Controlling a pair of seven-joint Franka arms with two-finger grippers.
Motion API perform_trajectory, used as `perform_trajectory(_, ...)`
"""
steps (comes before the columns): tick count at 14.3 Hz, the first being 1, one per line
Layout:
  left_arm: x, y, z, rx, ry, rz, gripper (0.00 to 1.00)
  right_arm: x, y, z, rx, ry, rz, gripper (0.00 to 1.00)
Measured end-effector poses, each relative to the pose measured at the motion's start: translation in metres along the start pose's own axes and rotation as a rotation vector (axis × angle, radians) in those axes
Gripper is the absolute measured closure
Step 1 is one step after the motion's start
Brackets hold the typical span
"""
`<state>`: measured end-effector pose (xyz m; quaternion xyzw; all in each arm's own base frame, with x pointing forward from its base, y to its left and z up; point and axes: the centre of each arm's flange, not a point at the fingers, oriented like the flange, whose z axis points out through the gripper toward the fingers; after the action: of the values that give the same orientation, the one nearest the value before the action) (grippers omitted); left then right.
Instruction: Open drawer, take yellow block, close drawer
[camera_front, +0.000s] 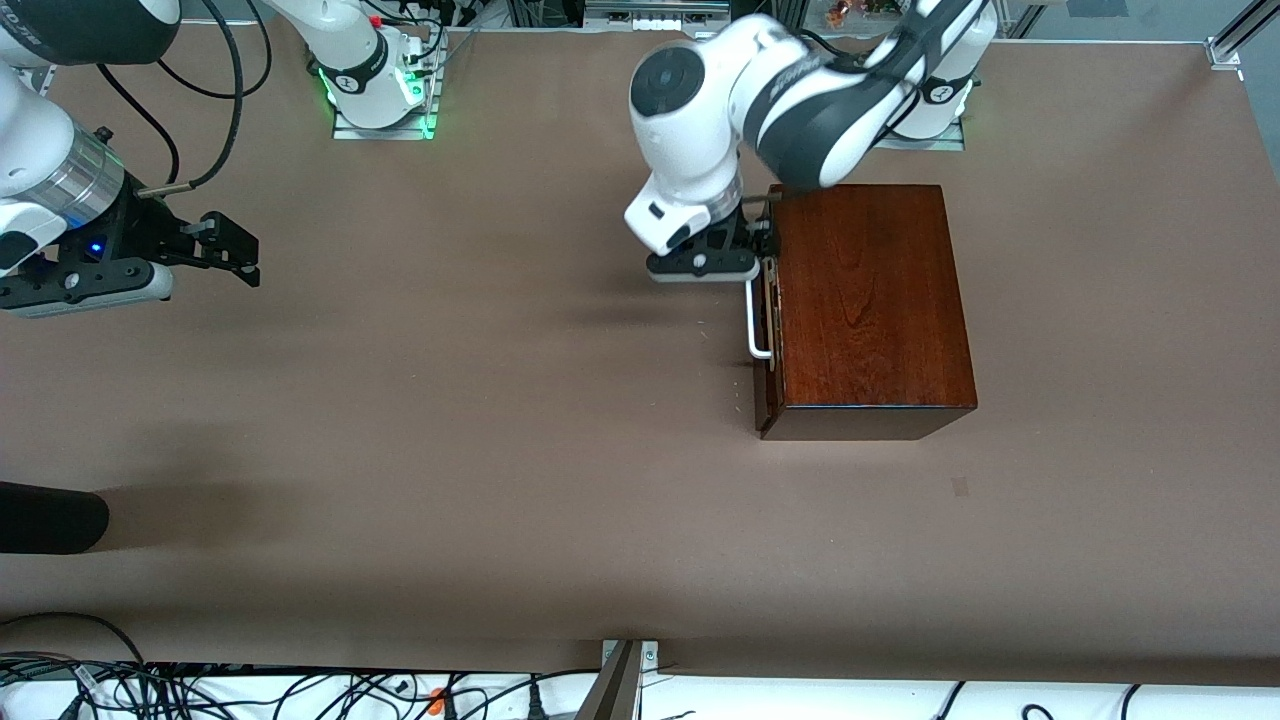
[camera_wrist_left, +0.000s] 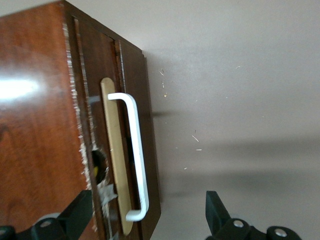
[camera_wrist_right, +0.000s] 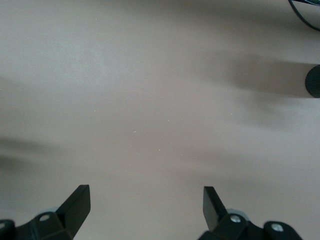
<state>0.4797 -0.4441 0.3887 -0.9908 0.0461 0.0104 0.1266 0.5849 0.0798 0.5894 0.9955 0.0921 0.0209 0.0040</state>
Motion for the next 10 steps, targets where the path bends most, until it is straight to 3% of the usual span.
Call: perform_trajectory(10, 0.007, 0.013, 0.073, 0.060, -0.033, 0.017, 0.00, 0.000, 0.001, 0.000, -0.002, 0.000, 0.001, 0.00)
